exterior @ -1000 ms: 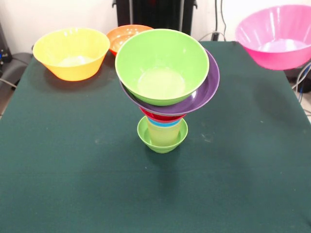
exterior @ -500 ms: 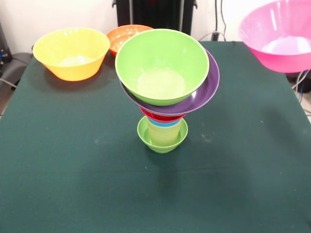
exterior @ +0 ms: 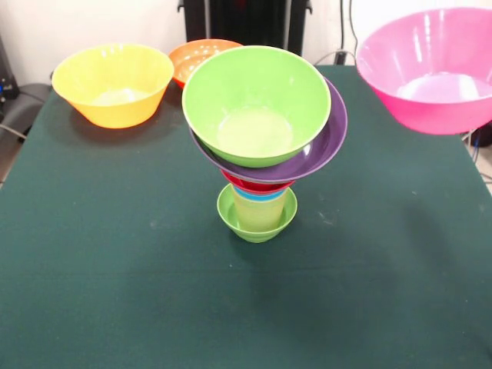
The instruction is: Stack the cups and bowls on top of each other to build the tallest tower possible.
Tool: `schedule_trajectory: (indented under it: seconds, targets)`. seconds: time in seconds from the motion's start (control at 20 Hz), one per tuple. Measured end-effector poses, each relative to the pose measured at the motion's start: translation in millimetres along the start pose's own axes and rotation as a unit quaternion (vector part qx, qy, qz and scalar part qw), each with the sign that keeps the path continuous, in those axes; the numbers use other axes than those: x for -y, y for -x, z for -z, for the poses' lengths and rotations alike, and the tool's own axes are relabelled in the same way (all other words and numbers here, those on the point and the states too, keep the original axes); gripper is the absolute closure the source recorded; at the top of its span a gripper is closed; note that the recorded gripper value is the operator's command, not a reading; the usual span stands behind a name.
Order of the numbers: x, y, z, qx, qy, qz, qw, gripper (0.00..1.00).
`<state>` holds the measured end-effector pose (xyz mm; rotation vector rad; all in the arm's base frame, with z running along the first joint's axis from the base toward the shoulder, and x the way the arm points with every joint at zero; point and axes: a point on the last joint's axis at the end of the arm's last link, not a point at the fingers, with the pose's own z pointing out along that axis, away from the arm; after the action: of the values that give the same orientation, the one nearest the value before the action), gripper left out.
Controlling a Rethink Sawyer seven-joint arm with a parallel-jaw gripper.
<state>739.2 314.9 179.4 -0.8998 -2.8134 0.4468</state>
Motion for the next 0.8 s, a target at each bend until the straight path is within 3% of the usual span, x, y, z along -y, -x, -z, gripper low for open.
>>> schedule_trajectory:
  seconds: [0.35,0.8]
  targets:
    - [8.1,28.8,3.7,-0.006,-0.016,-0.008,0.9998,1.00]
    - [12.2,41.7,13.9,-0.028,-0.052,-0.007,0.9983,1.00]
